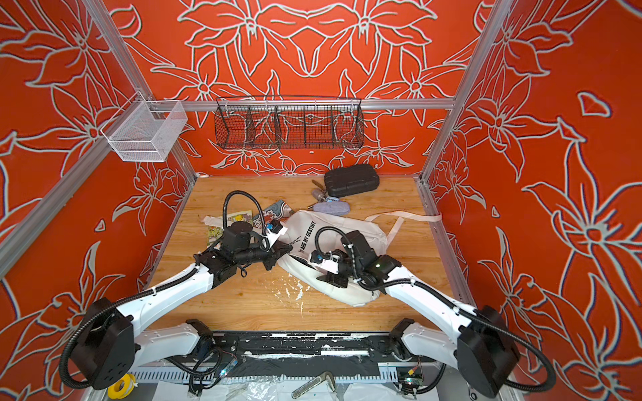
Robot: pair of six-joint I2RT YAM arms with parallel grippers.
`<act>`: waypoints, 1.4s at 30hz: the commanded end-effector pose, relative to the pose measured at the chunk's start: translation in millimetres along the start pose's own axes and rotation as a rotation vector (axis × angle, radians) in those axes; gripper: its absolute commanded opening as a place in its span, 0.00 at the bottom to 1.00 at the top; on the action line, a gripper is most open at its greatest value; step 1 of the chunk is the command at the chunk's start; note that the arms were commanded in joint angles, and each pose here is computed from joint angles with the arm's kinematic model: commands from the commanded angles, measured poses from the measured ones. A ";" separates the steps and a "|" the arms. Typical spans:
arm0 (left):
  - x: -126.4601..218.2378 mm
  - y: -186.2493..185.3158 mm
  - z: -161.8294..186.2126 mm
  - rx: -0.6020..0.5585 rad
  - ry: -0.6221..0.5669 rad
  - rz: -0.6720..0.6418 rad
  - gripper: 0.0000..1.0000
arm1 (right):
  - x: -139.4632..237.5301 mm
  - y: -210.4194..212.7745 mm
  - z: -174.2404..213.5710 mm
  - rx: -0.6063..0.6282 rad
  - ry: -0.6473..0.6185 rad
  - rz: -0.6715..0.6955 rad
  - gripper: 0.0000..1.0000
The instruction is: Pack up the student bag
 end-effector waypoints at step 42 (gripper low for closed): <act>21.6 56.9 -24.3 0.216 -0.017 -0.378 0.83 | -49.0 14.0 -60.6 0.053 -0.199 0.001 0.44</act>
Point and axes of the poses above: each gripper's point midway between its finger pads, its own x axis back along the fingers, its own y axis along the line the jaws close on, z = x × y, the point moved 3 cm from there along x, back along the fingers, and after that the axes turned 10 degrees about x, right-handed, at the moved point
